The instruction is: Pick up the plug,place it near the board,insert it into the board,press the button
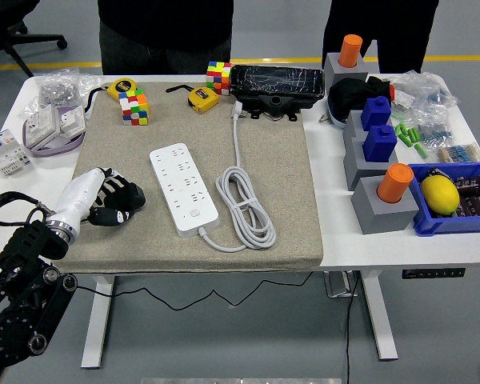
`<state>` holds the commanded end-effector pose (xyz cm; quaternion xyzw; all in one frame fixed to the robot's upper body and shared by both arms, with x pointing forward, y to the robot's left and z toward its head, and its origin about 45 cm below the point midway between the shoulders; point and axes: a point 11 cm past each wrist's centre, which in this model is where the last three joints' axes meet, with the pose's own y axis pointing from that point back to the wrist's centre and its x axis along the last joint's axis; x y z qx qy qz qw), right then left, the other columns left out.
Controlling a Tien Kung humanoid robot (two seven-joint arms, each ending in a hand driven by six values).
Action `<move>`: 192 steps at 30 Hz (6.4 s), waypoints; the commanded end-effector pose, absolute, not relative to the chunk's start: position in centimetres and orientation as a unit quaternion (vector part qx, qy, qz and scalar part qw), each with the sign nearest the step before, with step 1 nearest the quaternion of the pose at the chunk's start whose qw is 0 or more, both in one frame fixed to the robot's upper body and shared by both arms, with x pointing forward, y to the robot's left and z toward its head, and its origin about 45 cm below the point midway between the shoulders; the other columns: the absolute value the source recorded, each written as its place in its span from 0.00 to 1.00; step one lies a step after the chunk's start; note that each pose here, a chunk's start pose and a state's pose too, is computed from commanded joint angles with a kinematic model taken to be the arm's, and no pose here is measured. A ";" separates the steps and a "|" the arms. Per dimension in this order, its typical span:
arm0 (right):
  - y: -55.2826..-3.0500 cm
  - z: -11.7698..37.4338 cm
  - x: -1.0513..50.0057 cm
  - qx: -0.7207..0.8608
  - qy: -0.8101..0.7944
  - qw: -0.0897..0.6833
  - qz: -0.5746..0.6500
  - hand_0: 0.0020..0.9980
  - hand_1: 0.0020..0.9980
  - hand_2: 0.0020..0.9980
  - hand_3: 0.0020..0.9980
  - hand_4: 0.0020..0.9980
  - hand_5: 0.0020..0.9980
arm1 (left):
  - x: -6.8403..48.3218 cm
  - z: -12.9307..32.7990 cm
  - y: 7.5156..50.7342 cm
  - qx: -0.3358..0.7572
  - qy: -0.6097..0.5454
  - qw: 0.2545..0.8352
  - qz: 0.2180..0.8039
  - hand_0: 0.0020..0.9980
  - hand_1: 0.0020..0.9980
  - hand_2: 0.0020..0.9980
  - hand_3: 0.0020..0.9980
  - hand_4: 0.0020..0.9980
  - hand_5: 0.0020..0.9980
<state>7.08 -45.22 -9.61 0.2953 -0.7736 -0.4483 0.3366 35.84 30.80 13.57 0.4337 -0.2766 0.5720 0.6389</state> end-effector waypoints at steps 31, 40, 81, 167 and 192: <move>-45.3 -9.6 6.9 0.293 -0.773 0.338 -0.450 0.79 0.74 0.73 0.76 1.00 0.99 | 36.5 19.1 30.0 0.374 -0.323 0.633 0.596 0.22 0.31 0.42 0.54 0.75 0.00; -45.5 -9.5 7.1 0.292 -0.774 0.337 -0.449 0.79 0.74 0.73 0.76 1.00 0.98 | 36.8 21.8 26.7 0.331 -0.352 0.662 0.573 0.22 0.31 0.42 0.54 0.75 0.00; -45.6 -9.5 7.1 0.292 -0.775 0.337 -0.448 0.79 0.74 0.73 0.76 1.00 0.98 | 38.2 16.6 24.7 0.378 -0.344 0.685 0.520 0.23 0.29 0.40 0.54 0.75 0.00; -46.0 -9.3 7.2 0.289 -0.778 0.336 -0.446 0.79 0.74 0.73 0.76 1.00 0.98 | 39.5 15.9 26.4 0.418 -0.371 0.665 0.495 0.25 0.35 0.41 0.54 0.76 0.00; -46.2 -9.1 7.6 0.289 -0.781 0.332 -0.443 0.79 0.73 0.73 0.76 1.00 0.98 | 39.7 16.1 26.1 0.432 -0.385 0.666 0.472 0.29 0.50 0.51 0.54 0.75 0.00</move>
